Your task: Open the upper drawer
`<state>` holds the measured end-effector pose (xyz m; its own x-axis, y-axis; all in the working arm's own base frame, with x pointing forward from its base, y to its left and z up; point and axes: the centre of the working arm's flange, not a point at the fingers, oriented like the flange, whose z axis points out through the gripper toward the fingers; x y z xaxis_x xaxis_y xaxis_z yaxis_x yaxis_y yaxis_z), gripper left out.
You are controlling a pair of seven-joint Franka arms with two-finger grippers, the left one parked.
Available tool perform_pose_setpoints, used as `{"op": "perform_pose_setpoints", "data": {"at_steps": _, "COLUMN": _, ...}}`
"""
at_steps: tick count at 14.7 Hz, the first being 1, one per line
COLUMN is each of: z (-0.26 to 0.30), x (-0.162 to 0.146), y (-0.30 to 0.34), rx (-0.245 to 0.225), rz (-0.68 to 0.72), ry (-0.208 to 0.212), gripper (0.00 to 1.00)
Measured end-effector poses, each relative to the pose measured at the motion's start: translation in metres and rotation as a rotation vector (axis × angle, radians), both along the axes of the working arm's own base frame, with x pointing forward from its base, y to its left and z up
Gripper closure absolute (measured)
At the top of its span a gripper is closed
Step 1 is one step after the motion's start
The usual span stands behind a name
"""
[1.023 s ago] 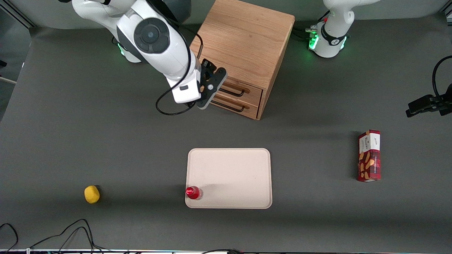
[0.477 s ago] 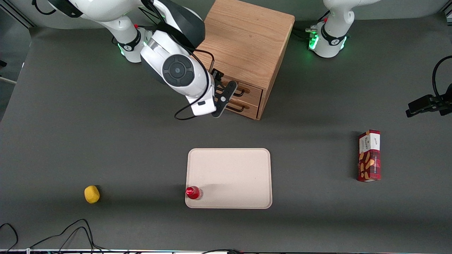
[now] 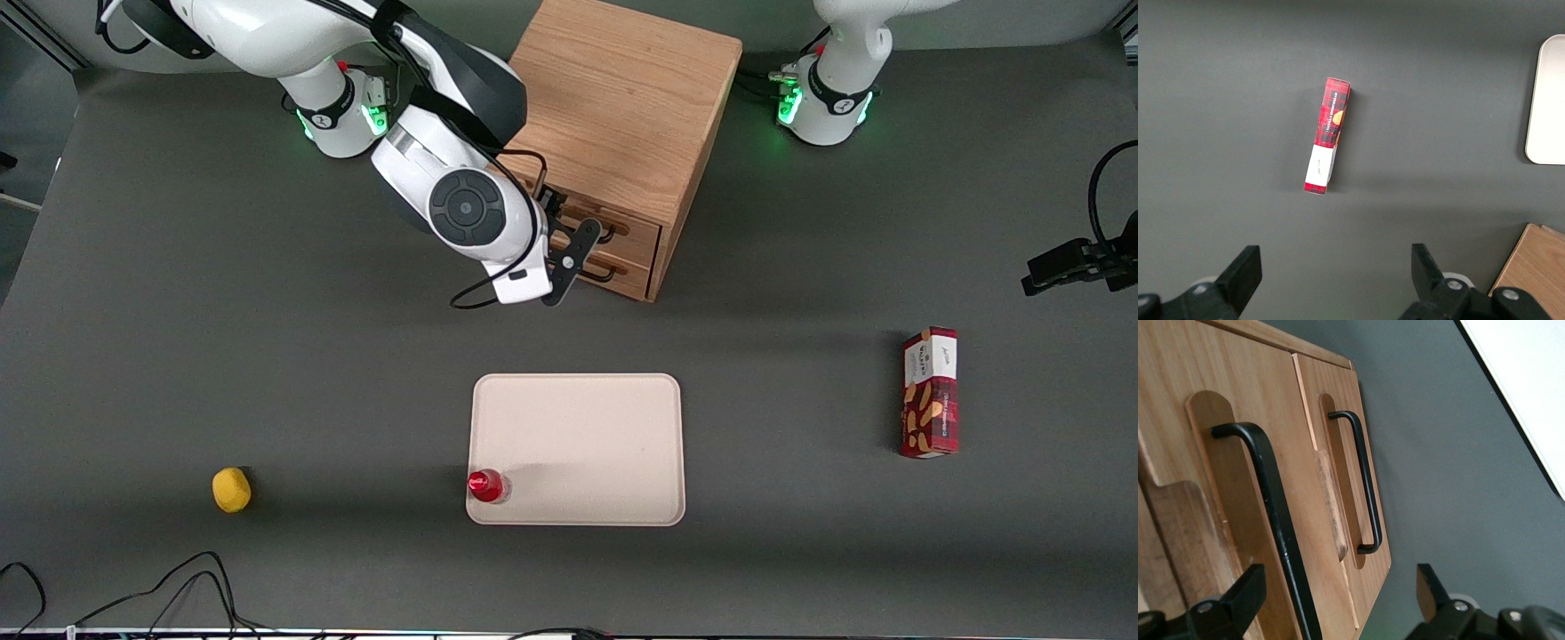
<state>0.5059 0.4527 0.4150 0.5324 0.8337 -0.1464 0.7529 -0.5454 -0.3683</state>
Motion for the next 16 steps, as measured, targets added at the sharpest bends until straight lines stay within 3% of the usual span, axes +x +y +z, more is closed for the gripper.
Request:
{"op": "perform_pose_setpoints", "data": {"at_steps": 13, "z": -0.017, "x": -0.003, "y": 0.004, "rx": -0.012, "rz": 0.016, "ry": -0.032, "gripper": 0.00}}
{"op": "perform_pose_setpoints", "data": {"at_steps": 16, "z": -0.017, "x": 0.008, "y": -0.001, "rx": 0.003, "rz": 0.017, "ry": -0.076, "gripper": 0.00}}
